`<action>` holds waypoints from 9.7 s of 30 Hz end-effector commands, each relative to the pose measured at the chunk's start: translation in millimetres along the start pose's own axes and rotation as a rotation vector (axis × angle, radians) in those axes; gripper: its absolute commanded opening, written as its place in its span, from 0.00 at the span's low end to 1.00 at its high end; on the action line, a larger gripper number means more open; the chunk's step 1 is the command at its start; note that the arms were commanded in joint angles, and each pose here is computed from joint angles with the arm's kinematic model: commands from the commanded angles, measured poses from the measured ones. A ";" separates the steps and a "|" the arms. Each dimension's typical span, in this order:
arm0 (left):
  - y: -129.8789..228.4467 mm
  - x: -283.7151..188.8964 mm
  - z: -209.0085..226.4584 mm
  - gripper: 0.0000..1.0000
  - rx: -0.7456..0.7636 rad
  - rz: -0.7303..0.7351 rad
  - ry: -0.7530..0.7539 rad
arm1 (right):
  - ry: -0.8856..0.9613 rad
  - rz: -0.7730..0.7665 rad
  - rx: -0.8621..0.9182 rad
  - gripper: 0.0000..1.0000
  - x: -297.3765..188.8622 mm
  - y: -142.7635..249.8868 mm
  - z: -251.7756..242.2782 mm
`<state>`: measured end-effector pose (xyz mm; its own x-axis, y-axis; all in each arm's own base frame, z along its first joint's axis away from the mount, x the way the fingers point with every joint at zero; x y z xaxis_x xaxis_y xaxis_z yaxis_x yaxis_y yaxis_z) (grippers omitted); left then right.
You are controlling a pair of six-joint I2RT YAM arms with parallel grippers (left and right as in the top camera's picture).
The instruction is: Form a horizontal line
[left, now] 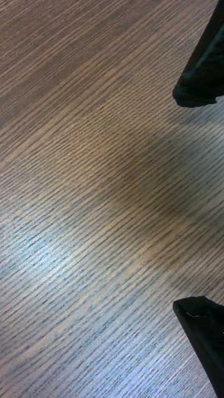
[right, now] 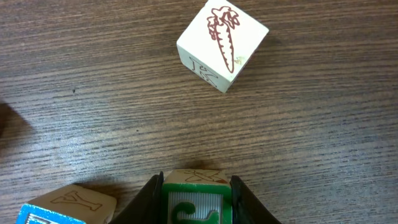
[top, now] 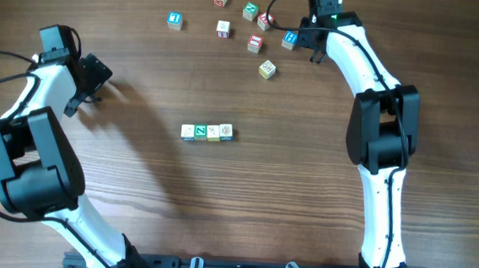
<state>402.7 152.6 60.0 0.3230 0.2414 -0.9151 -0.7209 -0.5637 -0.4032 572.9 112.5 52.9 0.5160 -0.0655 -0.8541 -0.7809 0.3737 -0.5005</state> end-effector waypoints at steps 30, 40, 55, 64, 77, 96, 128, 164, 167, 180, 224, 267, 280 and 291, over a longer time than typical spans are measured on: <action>-1.1 0.9 2.1 1.00 0.001 -0.001 -0.007 | -0.065 0.773 -0.190 0.21 -142.7 234.2 51.5; -1.1 0.9 2.1 1.00 0.001 -0.001 -0.007 | -0.061 0.646 -0.171 0.22 -131.5 224.3 63.5; -1.1 0.9 2.1 1.00 0.001 -0.001 -0.007 | -0.058 0.612 -0.183 0.29 -129.6 222.7 66.1; -1.1 0.9 2.1 1.00 0.001 -0.001 -0.007 | -0.060 0.620 -0.183 0.47 -130.2 223.6 66.0; -1.1 0.9 2.1 1.00 0.001 -0.001 -0.007 | 0.080 0.676 -0.129 0.07 -133.9 222.2 34.8; -1.1 0.9 2.1 1.00 0.001 -0.001 -0.007 | 0.064 0.652 -0.156 0.04 -134.9 229.0 44.7; -1.1 0.9 2.1 1.00 0.001 -0.001 -0.007 | -0.032 0.800 -0.114 0.04 -134.7 255.0 48.9; -1.1 0.9 2.1 1.00 0.001 -0.001 -0.007 | -0.077 0.858 -0.225 0.04 -154.3 288.4 66.7; -1.1 0.9 2.1 1.00 0.001 -0.001 -0.007 | -0.029 0.853 -0.225 0.04 -145.9 268.9 44.5; -1.1 0.9 2.1 1.00 0.001 -0.001 -0.007 | 0.247 0.526 0.044 1.00 -74.8 122.7 -92.2; 6.1 -245.2 19.7 1.00 -0.036 -0.554 0.203 | -0.154 -0.044 0.145 1.00 -42.2 3.9 -22.2; 73.8 -212.6 39.5 1.00 -0.001 -0.325 0.125 | -0.405 -0.395 0.189 1.00 -289.0 -47.7 -34.8; 73.8 -212.6 39.6 1.00 -0.001 -0.325 0.125 | -0.178 -0.072 0.146 1.00 -262.8 111.5 -128.3; 73.8 -212.6 39.5 1.00 -0.001 -0.325 0.125 | -0.196 -0.097 0.150 1.00 -246.8 160.5 -155.7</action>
<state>256.8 91.4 228.3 0.6158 0.3091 -0.7247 -0.5580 -0.4783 -0.6781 282.1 48.2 166.7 0.6071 0.0674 -0.7918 -0.7062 0.5025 -0.4987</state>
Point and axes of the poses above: each gripper's point midway between its finger pads, its own x axis out along the fingers, its own z axis along the line the jaws close on, y = z × x, the point moved 4 cm from there along -x, back along the fingers, and after that the axes turned 15 degrees about x, right-handed, at the moved point
